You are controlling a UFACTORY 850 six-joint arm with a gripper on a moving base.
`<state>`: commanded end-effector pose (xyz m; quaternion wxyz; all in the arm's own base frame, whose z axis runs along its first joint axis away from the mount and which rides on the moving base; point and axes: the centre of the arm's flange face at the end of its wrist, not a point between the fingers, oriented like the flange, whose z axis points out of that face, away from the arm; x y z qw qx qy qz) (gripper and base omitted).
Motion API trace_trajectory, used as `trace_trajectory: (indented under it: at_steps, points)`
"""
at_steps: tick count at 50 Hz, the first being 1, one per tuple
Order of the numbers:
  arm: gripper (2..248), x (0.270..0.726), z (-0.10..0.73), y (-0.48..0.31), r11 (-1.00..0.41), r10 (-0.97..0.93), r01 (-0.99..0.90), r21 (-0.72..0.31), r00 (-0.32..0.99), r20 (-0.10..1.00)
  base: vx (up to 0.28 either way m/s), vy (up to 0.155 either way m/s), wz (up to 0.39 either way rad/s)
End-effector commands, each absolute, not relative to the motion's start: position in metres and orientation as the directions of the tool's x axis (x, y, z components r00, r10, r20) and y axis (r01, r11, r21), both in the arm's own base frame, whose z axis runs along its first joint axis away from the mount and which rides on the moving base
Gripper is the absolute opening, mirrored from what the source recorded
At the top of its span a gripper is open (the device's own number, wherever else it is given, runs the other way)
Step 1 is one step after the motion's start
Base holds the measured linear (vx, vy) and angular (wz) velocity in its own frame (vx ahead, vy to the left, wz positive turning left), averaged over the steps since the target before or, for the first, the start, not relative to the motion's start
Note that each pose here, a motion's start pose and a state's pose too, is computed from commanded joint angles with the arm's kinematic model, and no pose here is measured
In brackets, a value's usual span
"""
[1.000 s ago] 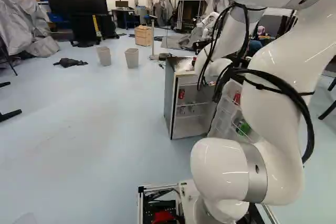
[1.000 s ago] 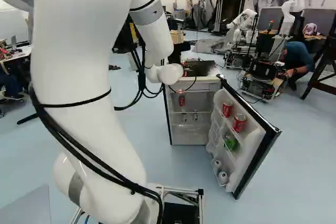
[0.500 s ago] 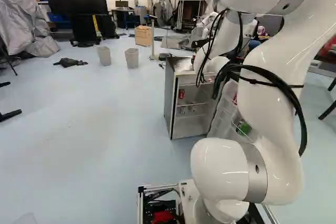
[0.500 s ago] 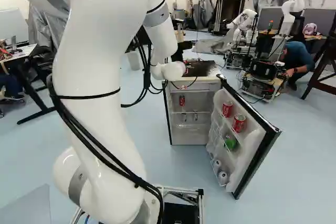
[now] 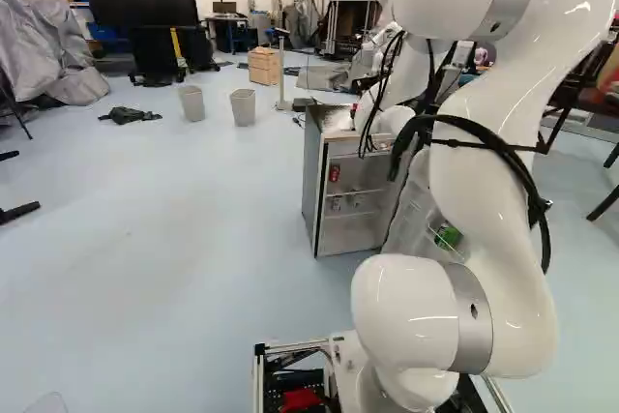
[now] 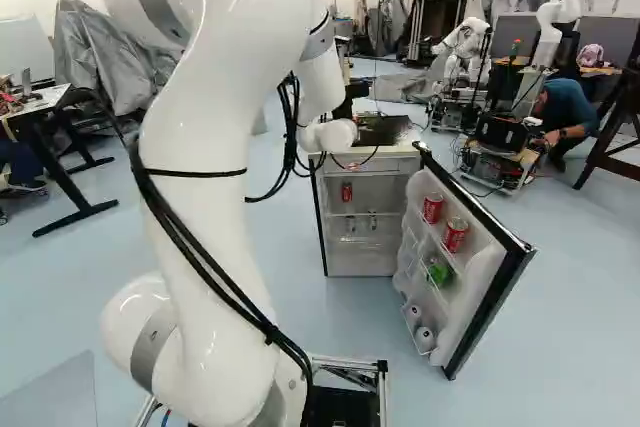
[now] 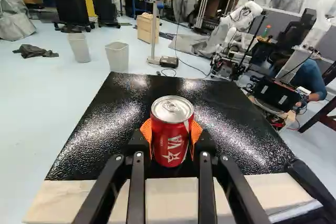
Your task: Grab a drink from the fridge
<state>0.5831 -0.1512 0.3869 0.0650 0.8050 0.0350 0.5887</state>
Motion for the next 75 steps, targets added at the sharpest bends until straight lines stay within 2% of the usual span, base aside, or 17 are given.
trace_trajectory:
  at_steps: [27,28,32,33,37,38,42,43,48,49,75]
  points:
    - [92,0.59,0.384,-0.153,-0.989,0.133,-0.02,0.146,0.303,0.944,0.0,0.0,0.0]
    - [104,0.59,0.384,-0.153,-0.989,0.133,-0.02,0.146,0.303,0.944,0.0,0.0,0.0]
    - [104,0.59,0.384,-0.153,-0.989,0.133,-0.02,0.146,0.303,0.944,0.0,0.0,0.0]
    - [136,0.59,0.384,-0.153,-0.989,0.133,-0.02,0.146,0.303,0.944,0.0,0.0,0.0]
    - [136,0.59,0.384,-0.153,-0.989,0.133,-0.02,0.146,0.303,0.944,0.0,0.0,0.0]
    - [170,0.59,0.384,-0.153,-0.989,0.133,-0.02,0.146,0.303,0.944,0.0,0.0,0.0]
    - [170,0.589,0.384,-0.153,-0.989,0.133,-0.021,0.146,0.304,0.943,0.0,0.0,0.0]
    - [206,0.588,0.384,-0.153,-0.989,0.133,-0.021,0.146,0.304,0.943,0.0,0.0,0.0]
    - [206,0.582,0.385,-0.153,-0.989,0.131,-0.022,0.145,0.308,0.942,0.0,0.0,0.0]
    - [242,0.581,0.385,-0.153,-0.989,0.131,-0.023,0.145,0.309,0.942,0.0,0.0,0.0]
    - [247,0.53,0.393,-0.151,-0.989,0.116,-0.043,0.138,0.335,0.935,0.0,0.0,0.0]
